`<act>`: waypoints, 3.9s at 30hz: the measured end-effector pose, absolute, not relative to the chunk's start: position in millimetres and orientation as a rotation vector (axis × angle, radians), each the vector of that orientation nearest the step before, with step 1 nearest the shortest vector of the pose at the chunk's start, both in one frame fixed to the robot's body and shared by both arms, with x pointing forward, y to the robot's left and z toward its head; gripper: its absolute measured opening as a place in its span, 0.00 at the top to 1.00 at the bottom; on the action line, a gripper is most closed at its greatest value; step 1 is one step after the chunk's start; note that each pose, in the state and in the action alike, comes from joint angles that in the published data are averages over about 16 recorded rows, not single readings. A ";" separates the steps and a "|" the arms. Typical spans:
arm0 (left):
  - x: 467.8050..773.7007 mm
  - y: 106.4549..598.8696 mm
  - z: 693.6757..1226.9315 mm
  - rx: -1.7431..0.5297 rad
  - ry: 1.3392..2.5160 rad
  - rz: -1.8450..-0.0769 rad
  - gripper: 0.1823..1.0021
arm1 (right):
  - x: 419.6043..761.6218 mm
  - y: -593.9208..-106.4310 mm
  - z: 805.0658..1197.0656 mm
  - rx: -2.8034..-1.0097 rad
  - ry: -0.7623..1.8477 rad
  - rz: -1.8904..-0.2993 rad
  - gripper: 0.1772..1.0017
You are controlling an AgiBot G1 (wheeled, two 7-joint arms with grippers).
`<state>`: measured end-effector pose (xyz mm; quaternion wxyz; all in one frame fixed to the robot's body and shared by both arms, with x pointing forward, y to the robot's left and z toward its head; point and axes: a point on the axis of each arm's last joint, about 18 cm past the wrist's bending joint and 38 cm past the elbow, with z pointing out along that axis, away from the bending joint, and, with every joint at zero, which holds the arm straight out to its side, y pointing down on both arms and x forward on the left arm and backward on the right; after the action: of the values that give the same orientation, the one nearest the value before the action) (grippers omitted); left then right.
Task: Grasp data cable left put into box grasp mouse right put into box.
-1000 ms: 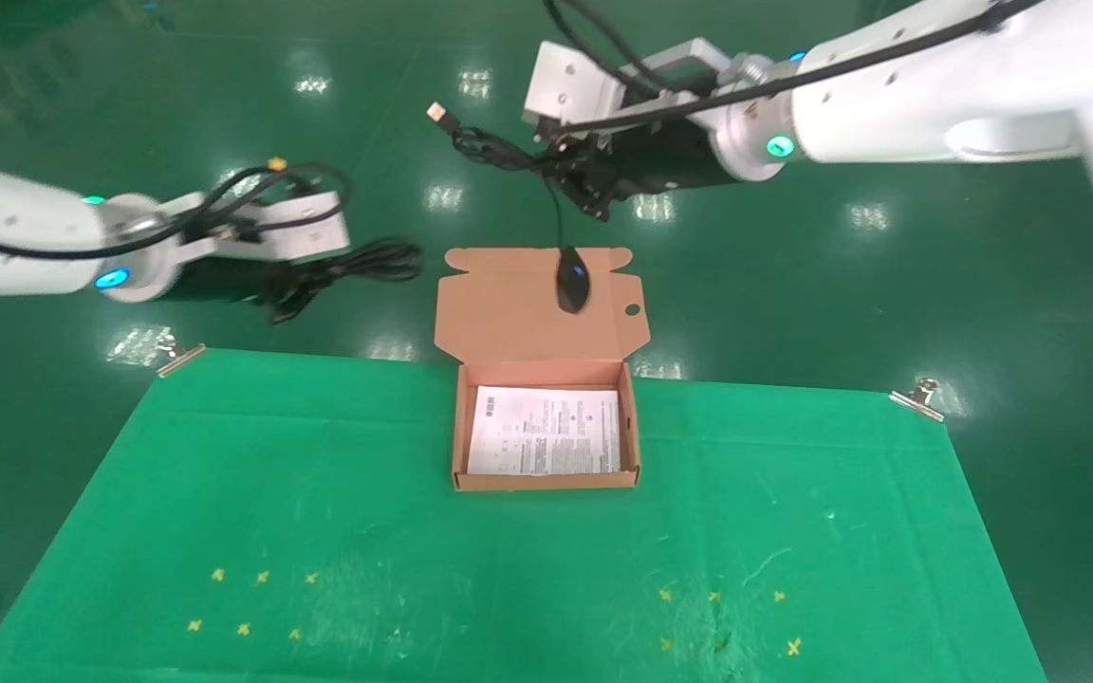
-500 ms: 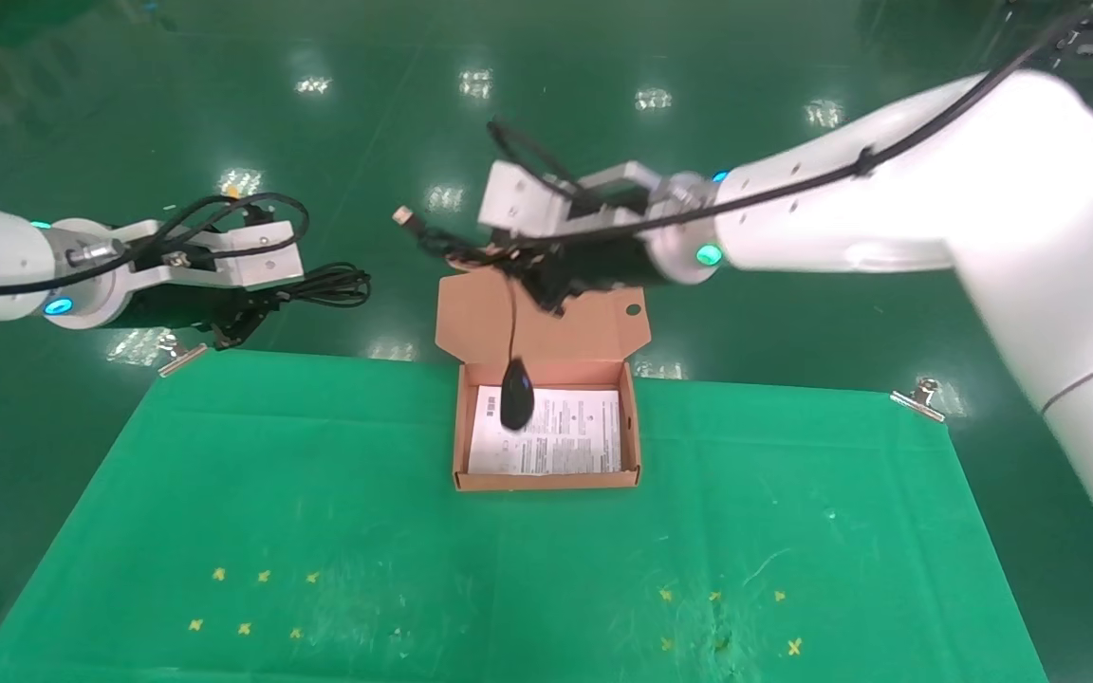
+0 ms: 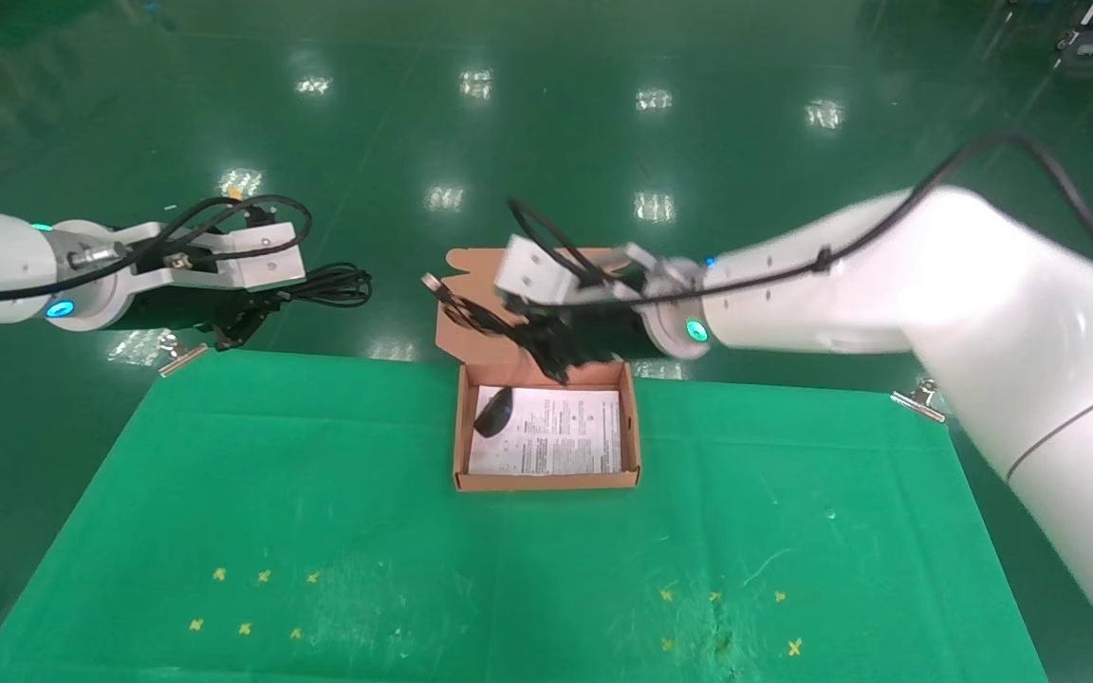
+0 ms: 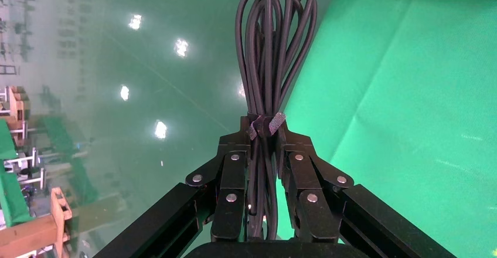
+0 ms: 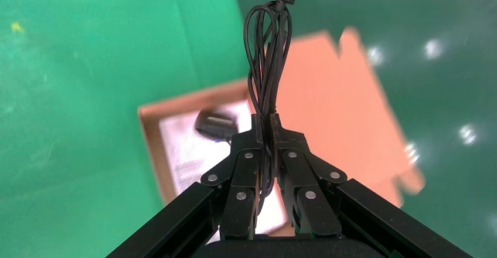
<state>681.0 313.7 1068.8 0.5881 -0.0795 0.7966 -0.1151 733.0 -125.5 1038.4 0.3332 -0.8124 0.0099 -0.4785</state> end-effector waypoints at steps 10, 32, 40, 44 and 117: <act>680.8 313.6 1068.7 -0.186 1.855 -0.268 0.91 | 750.9 -138.4 1002.4 -2.146 0.153 -1.241 0.97; 690.2 293.5 1048.6 -0.150 1.889 -0.299 0.91 | 750.0 -136.2 986.9 -2.148 0.145 -1.247 0.94; 712.3 249.9 1008.5 -0.073 1.922 -0.379 0.91 | 746.2 -156.1 1001.8 -2.120 0.160 -1.275 0.84; 725.2 223.4 988.8 -0.028 1.921 -0.423 0.91 | 743.7 -177.1 1015.1 -2.103 0.181 -1.311 0.77; 753.2 153.9 1018.0 0.061 1.679 -0.735 0.21 | 664.4 -278.3 1118.0 -2.044 0.201 -1.556 0.00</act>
<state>753.2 153.9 1018.0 0.6084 0.0264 0.7265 -0.3183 664.4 -278.3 1118.0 0.2787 -0.7619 0.0748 -0.5799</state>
